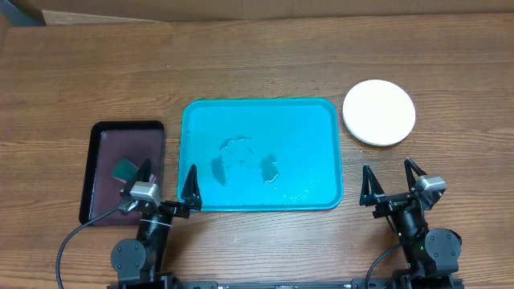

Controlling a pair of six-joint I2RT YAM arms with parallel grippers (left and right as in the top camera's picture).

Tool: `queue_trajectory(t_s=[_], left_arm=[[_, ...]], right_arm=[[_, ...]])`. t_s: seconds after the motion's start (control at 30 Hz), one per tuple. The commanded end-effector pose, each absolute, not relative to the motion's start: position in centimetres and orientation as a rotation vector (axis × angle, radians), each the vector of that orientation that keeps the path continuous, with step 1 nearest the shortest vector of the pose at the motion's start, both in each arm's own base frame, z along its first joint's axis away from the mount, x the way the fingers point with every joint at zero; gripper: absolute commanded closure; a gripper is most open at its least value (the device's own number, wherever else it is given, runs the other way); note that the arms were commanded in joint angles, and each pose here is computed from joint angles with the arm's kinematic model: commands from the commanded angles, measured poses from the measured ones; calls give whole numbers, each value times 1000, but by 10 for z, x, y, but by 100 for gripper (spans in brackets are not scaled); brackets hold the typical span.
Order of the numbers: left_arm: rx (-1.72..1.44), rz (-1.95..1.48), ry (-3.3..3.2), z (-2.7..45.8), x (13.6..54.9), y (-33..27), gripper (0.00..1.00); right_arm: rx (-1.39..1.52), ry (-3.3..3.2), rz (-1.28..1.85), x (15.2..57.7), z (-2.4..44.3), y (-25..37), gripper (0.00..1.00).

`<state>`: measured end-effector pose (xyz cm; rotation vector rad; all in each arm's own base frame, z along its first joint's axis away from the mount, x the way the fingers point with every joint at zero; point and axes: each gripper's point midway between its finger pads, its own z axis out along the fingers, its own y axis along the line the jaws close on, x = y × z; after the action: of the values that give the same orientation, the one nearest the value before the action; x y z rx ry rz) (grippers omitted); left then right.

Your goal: Clean dirty plates on tray and stack at the side

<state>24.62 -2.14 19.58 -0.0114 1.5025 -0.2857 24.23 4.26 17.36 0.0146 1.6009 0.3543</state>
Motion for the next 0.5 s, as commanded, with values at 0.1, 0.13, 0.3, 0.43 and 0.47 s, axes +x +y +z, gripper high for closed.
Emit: queue_trajectory(t_s=[0.1,0.13,0.3,0.43,0.47], left_arm=[[-82,-228,1470,200,245,-9,0],[-96,-219,1480,197,245,-7,0],[-142,-186,1599,167,246,-2,0],[-126,-187,1644,156,246,-6,0],[-109,-178,1643,157,246,-7,0]], right_arm=[[17,1595,352,242,172,42,0],[16,1595,352,242,172,42,0],[16,1595,352,242,172,42,0],[16,1595,351,242,172,42,0],[16,1595,352,242,172,42,0]])
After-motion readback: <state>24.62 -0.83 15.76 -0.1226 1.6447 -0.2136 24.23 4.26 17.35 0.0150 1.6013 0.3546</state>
